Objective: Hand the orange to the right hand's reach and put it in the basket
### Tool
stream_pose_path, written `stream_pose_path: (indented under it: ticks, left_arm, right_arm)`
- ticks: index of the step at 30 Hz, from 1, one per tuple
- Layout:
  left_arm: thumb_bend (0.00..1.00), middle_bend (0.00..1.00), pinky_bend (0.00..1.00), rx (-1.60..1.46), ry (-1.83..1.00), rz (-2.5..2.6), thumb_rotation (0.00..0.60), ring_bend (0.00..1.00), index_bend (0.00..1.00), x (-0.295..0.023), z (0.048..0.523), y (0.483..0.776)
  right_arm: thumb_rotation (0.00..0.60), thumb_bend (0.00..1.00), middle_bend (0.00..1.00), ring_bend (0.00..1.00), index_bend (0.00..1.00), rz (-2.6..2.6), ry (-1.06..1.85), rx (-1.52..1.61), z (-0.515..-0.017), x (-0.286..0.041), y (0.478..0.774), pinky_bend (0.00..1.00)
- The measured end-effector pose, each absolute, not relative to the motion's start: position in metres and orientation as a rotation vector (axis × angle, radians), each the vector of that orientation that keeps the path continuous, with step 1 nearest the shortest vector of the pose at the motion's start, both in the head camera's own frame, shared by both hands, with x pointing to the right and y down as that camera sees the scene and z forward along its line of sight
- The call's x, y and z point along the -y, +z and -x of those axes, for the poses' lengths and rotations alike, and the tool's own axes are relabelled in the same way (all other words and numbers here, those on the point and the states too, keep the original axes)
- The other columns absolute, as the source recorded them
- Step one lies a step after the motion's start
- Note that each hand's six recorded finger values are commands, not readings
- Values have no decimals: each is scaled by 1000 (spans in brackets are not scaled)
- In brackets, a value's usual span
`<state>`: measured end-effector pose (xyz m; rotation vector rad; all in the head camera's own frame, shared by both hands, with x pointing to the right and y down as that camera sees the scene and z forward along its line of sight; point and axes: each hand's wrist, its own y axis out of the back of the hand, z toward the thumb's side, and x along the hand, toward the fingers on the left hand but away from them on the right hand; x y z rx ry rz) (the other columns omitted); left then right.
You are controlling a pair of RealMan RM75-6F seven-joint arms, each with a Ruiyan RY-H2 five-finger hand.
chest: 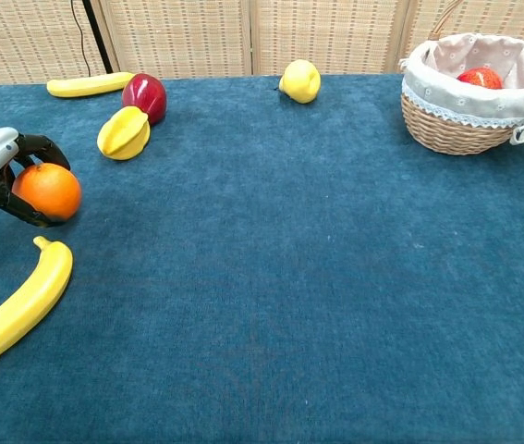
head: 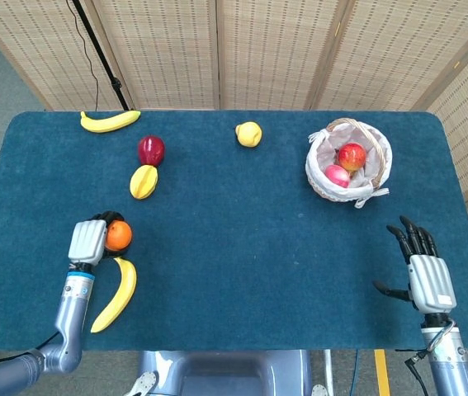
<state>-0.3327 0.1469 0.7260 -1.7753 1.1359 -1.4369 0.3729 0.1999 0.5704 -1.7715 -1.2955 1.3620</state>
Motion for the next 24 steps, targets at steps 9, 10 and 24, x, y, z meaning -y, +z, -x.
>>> stream_pose_path:
  ticks: [9,10,24]
  left_arm:
    - [210,549,522,-1173,-1341,1776,600,459,681,-142,321,705]
    - [211,549,522,-1175,-1312,1784,600,458,682,-140,313,697]
    - [211,552,522,-921,-1114,1985,600,459,682,-120,175,638]
  right_arm:
    - [600,0,0,0,133,1787,1359,1283,-370,-201,573,0]
    - [600,0,0,0,133,1790,1357,1279,-369,-201,574,0]
    - [600,0,0,0,134,1831,1298,1250,-353,-206,565,0]
